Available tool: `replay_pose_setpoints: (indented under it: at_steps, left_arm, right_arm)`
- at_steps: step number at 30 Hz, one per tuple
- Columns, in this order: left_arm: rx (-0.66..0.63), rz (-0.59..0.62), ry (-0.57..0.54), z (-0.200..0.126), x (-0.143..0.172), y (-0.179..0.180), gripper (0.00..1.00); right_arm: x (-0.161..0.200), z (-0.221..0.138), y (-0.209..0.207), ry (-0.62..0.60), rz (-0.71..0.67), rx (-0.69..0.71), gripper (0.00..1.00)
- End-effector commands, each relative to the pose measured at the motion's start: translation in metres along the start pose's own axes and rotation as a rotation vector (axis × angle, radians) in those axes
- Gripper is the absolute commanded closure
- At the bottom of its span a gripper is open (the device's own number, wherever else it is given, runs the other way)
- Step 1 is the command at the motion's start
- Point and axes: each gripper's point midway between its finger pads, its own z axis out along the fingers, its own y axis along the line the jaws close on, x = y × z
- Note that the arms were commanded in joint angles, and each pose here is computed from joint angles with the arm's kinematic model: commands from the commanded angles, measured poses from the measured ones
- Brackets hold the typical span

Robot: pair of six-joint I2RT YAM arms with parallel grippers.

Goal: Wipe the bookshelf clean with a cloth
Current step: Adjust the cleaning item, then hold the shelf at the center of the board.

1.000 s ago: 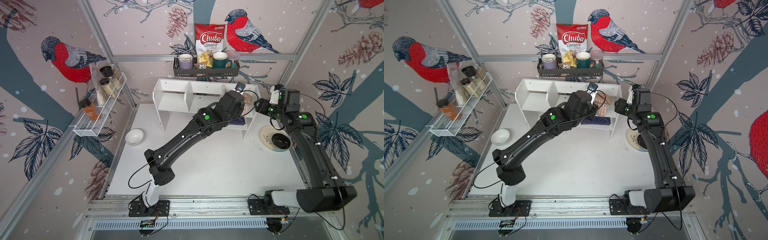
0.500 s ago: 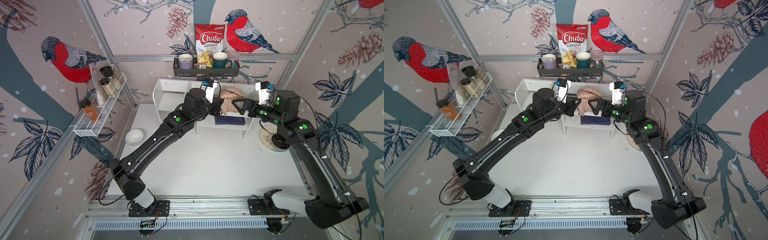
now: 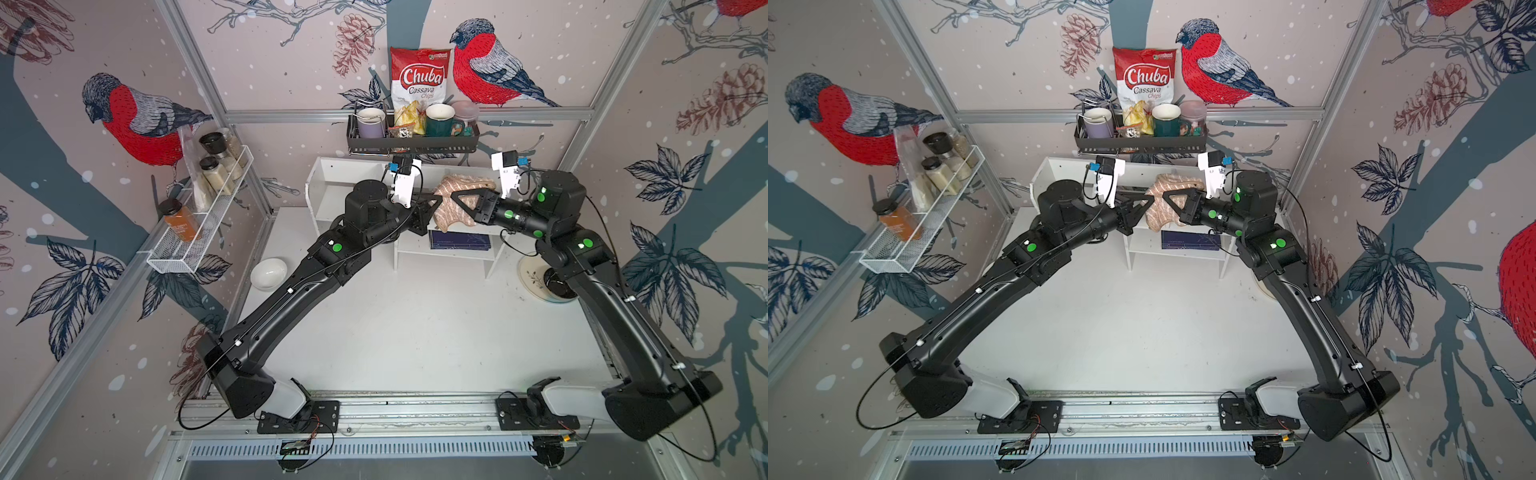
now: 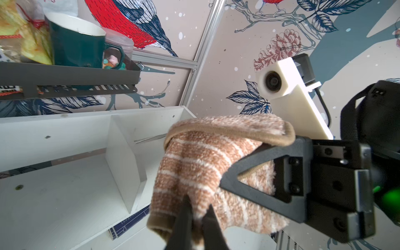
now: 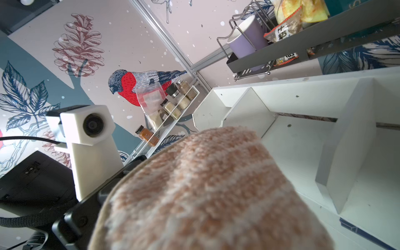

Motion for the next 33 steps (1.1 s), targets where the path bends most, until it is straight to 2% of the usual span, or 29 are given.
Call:
replay_pose_setpoints:
  at_steps: [1, 3, 7, 9, 10, 11, 14, 18, 22, 27, 31, 32, 33]
  left_arm:
    - [-0.211, 0.088, -0.052, -0.020, -0.018, 0.034, 0.56]
    - [-0.404, 0.144, -0.072, -0.045, -0.029, 0.063, 0.47]
    - [-0.872, 0.199, -0.092, -0.122, -0.050, 0.143, 0.31]
    - [-1.016, 0.177, -0.074, -0.156, -0.048, 0.179, 0.24]
    - [-1.071, 0.150, -0.065, -0.173, -0.044, 0.199, 0.12]
    - [-1.110, 0.128, -0.060, -0.184, -0.038, 0.214, 0.06]
    - [-1.136, 0.065, -0.058, -0.196, -0.019, 0.248, 0.05]
    - [-1.148, -0.008, -0.012, -0.187, 0.008, 0.289, 0.09]
    - [-1.090, -0.071, -0.059, -0.172, 0.015, 0.319, 0.11]
    - [-1.035, -0.017, -0.021, -0.141, 0.016, 0.342, 0.18]
    - [-0.937, 0.012, 0.006, -0.114, 0.023, 0.347, 0.26]
    - [-0.917, 0.014, 0.003, -0.109, 0.023, 0.347, 0.29]
    - [-0.903, 0.018, -0.002, -0.106, 0.023, 0.347, 0.32]
  right_arm:
    - [-0.017, -0.005, -0.022, -0.072, -0.003, 0.121, 1.00]
    - [-0.020, -0.010, -0.045, -0.066, 0.007, 0.231, 1.00]
    - [-0.023, -0.023, -0.113, -0.041, 0.069, 0.502, 1.00]
    - [-0.020, -0.026, -0.137, -0.024, 0.084, 0.577, 1.00]
    - [-0.016, -0.026, -0.151, -0.010, 0.081, 0.628, 1.00]
    - [-0.012, -0.024, -0.162, 0.007, 0.078, 0.661, 1.00]
    - [0.004, -0.011, -0.189, 0.074, 0.087, 0.716, 1.00]
    - [0.026, 0.008, -0.212, 0.175, 0.071, 0.781, 1.00]
    - [0.040, 0.018, -0.224, 0.221, 0.058, 0.811, 1.00]
    - [0.051, 0.018, -0.239, 0.269, 0.055, 0.851, 1.00]
    - [0.053, 0.015, -0.243, 0.283, 0.040, 0.874, 1.00]
    - [0.053, 0.014, -0.243, 0.289, 0.036, 0.882, 0.97]
    - [0.052, 0.012, -0.242, 0.291, 0.033, 0.890, 0.89]
